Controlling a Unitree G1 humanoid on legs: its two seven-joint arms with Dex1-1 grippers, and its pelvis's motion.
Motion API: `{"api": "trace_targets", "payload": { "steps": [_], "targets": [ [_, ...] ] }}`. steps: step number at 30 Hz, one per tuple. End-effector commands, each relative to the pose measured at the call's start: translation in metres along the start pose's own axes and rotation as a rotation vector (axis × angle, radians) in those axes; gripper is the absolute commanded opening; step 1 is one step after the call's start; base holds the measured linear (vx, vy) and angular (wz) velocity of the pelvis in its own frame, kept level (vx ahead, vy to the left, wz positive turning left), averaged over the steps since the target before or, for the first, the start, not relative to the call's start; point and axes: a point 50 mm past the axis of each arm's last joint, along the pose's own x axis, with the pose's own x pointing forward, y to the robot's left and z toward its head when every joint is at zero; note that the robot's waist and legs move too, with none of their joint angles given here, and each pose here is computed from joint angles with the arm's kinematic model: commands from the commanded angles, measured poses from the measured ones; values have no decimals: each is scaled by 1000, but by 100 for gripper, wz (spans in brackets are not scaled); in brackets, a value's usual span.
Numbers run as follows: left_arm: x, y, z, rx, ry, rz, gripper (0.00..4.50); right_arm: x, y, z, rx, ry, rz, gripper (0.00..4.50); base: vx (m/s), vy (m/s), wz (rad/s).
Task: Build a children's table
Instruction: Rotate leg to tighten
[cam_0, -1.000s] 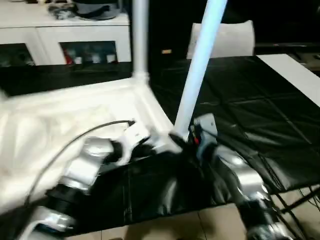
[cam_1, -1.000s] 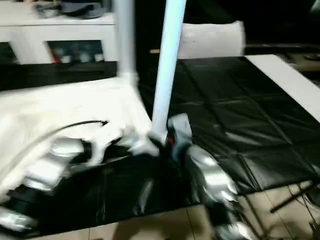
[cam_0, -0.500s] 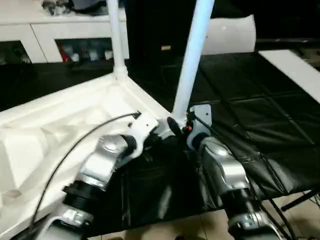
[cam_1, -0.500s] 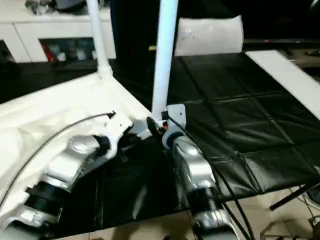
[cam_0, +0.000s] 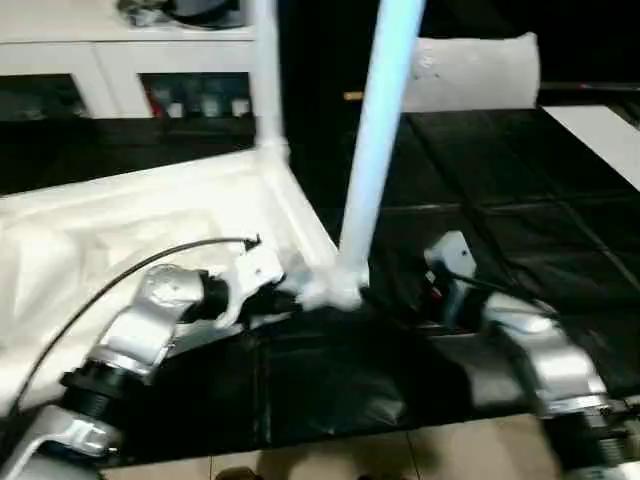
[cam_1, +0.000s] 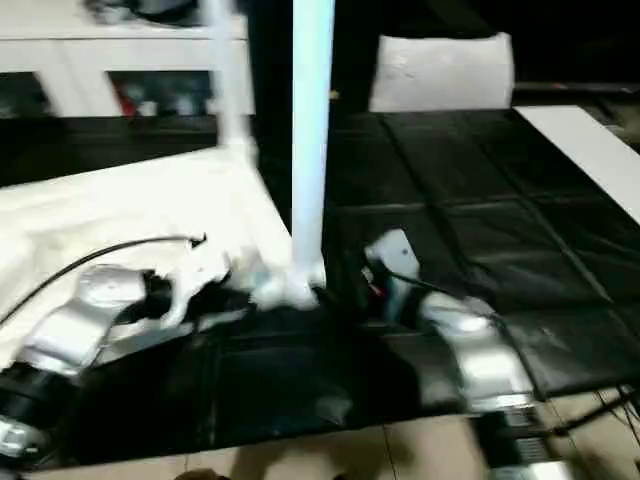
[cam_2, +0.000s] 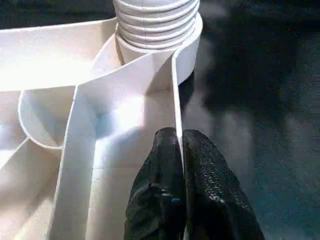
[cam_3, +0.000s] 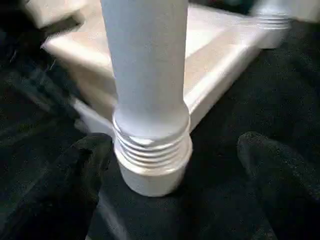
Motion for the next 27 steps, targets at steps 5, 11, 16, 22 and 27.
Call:
{"api": "trace_targets", "payload": {
  "steps": [5, 11, 16, 22, 27],
  "targets": [
    [5, -9, 16, 142, -9, -237, 0, 4, 8, 7, -91, 40, 186, 442, 0, 0, 0],
    [7, -10, 18, 212, 28, -327, 0, 13, 15, 10, -106, 57, 329, 407, 0, 0, 0],
    [8, -8, 19, 227, 32, -352, 0, 15, 18, 10, -89, 63, 399, 362, 0, 0, 0],
    [9, -6, 19, 237, 29, -354, 0, 14, 18, 7, -87, 82, 427, 321, 0, 0, 0],
    [9, -5, 18, 238, 30, -347, 0, 15, 21, 5, -67, 84, 432, 273, 0, 0, 0]
  ]
}}
